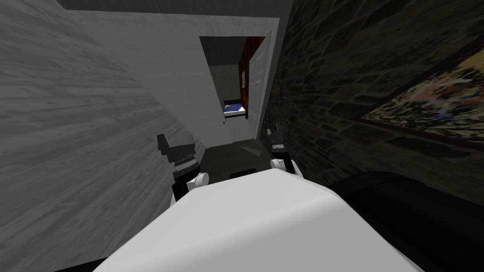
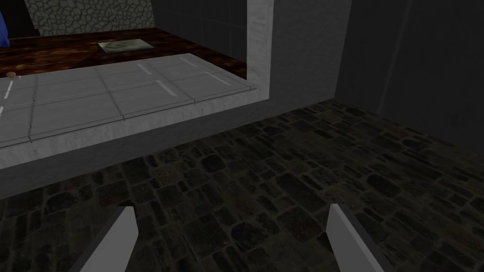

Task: Push the door open

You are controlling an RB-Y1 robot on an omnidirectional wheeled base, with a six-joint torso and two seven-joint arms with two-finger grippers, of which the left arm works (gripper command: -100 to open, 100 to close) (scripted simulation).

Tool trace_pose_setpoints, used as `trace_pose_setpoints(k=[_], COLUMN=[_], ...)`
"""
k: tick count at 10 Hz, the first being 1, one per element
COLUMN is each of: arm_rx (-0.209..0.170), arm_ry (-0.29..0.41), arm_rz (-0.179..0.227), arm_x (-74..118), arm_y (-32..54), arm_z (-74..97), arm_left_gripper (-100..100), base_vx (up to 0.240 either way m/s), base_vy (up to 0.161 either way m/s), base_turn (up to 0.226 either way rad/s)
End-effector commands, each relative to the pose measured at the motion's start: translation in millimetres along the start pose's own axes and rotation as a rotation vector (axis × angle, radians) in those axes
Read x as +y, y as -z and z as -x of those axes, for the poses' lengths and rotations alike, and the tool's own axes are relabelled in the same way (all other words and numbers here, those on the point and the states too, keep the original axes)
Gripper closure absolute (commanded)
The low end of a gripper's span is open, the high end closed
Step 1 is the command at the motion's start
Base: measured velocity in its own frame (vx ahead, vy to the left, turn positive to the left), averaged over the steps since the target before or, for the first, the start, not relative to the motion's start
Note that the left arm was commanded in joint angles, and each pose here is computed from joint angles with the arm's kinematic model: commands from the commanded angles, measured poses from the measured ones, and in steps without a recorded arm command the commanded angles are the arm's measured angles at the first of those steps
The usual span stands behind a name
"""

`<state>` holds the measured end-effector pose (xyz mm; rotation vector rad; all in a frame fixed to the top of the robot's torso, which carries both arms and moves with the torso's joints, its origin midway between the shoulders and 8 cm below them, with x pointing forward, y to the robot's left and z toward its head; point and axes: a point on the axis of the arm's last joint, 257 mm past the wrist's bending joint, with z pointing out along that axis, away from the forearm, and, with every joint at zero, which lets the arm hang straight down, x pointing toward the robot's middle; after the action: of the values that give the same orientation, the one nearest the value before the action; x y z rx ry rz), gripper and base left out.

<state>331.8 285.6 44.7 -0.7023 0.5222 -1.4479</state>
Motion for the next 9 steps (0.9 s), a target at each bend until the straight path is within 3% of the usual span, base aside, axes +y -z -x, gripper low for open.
trace_pose_setpoints(k=[1,9], arm_rx=[0.011,0.059], arm_ry=[-0.005,-0.028], arm_rz=[0.016,0.100], arm_x=[10.8,66.9], arm_y=[1.8,13.8], arm_z=[-1.5,-7.1], arm_left_gripper=[-100,-100], base_vx=[0.139,0.139], base_vy=[0.081,-0.007], base_turn=[0.050,0.035])
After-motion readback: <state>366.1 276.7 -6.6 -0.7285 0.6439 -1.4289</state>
